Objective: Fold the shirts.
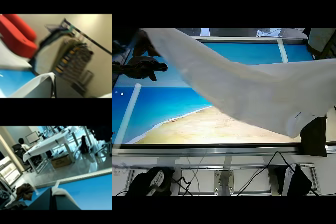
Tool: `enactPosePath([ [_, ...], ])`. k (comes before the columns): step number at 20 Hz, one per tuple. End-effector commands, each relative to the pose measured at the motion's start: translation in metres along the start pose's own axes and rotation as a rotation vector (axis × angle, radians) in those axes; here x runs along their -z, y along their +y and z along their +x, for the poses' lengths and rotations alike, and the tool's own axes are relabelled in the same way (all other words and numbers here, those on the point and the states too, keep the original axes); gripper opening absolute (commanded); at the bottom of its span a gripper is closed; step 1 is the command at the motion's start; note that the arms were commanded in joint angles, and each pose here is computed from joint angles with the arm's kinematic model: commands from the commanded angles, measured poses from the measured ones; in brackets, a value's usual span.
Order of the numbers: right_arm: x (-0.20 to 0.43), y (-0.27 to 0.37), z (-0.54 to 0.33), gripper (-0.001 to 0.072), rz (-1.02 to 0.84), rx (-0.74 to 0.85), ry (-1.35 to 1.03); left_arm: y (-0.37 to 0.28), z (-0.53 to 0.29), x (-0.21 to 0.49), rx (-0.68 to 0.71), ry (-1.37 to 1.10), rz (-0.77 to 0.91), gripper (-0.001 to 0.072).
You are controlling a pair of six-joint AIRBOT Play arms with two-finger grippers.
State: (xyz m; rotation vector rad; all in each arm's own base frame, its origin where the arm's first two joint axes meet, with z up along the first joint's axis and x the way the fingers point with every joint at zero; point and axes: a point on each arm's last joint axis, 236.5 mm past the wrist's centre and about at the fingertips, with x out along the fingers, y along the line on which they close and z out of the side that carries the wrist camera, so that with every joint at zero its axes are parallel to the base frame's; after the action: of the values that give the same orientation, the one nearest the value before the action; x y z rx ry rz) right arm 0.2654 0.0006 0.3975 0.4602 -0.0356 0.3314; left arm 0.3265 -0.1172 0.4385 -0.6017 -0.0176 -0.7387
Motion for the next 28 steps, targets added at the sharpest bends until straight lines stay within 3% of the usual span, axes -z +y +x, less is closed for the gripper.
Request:
enactPosePath([
  [1, -0.041, 0.011, 0.000, 0.0021, -0.136, 0.057, -0.036, 0.017, -0.035, -0.012, -0.267, -0.037, 0.141, 0.0013],
  [5, -0.013, -0.070, 0.023, 0.0021, 0.017, 0.098, 0.144, 0.092, -0.024, 0.049, -0.403, 0.217, 0.018, 0.0013],
  [7, 0.044, -0.104, 0.052, 0.0022, 0.111, 0.093, 0.351, 0.132, -0.011, 0.056, -0.445, 0.227, -0.035, 0.0013],
  [10, 0.142, -0.128, 0.122, 0.0022, 0.114, 0.078, 0.588, 0.188, 0.012, 0.093, -0.489, 0.303, -0.119, 0.0013],
  [16, 0.292, -0.196, 0.234, 0.0021, 0.143, 0.201, 0.678, 0.331, 0.047, 0.161, -0.679, 0.279, -0.214, 0.0013],
  [19, 0.299, -0.242, 0.249, 0.0021, 0.160, 0.253, 0.668, 0.388, 0.048, 0.168, -0.770, 0.215, -0.216, 0.0012],
  [22, 0.254, -0.263, 0.263, 0.0020, 0.127, 0.269, 0.579, 0.405, 0.074, 0.174, -0.731, 0.302, -0.183, 0.0012],
  [24, 0.238, -0.259, 0.263, 0.0021, 0.118, 0.244, 0.579, 0.404, 0.085, 0.188, -0.688, 0.405, -0.187, 0.0012],
  [28, 0.265, -0.233, 0.250, 0.0021, 0.113, 0.166, 0.723, 0.401, 0.074, 0.219, -0.693, 0.543, -0.240, 0.0012],
])
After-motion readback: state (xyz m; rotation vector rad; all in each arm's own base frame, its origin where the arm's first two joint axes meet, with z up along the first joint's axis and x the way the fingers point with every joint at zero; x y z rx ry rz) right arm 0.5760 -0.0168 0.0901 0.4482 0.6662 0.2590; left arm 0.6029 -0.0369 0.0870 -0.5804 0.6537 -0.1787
